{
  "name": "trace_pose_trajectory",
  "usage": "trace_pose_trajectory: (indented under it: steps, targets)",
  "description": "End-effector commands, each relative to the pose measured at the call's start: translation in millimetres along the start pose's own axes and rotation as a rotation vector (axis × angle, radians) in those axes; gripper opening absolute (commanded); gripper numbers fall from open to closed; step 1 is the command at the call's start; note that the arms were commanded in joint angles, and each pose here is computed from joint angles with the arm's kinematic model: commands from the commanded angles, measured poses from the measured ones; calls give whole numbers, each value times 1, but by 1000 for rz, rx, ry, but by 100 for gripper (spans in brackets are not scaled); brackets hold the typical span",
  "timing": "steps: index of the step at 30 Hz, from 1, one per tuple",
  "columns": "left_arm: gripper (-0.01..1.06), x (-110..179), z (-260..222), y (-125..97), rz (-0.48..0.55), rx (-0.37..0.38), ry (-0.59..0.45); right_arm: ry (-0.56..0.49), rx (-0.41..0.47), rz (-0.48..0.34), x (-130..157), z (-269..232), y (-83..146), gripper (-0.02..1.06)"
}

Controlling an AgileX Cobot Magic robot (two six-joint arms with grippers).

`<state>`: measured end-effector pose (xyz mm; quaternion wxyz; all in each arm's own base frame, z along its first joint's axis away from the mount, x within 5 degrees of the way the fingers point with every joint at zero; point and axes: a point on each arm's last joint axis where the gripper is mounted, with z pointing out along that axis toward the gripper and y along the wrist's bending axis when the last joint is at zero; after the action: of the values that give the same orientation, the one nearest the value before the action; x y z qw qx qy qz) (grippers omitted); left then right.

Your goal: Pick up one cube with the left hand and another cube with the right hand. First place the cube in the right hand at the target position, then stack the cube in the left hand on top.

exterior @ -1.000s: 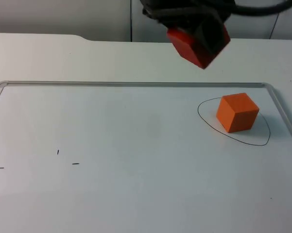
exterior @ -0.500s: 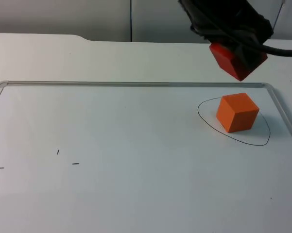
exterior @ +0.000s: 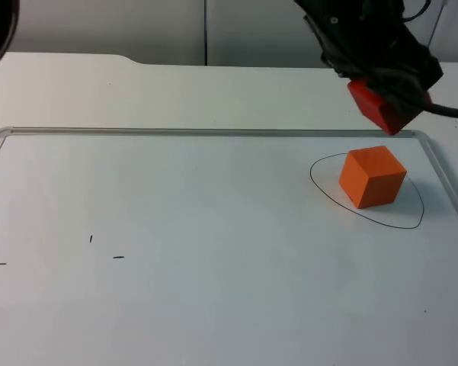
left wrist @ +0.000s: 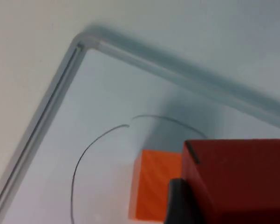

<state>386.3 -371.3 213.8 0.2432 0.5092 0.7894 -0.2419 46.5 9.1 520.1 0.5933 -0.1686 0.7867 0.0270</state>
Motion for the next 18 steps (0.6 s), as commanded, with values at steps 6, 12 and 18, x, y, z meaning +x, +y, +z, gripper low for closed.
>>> trace_pose_trajectory:
  steps: [6,12,18]
  targets:
    - [0,-8,11,-11,12,146,-156,5,-5,1,1,1,0,105]
    - [0,7,15,6,-44,191,-278,12,-1,0,2,1,0,105]
    - [0,31,17,12,6,54,-406,13,-1,0,2,1,0,105]
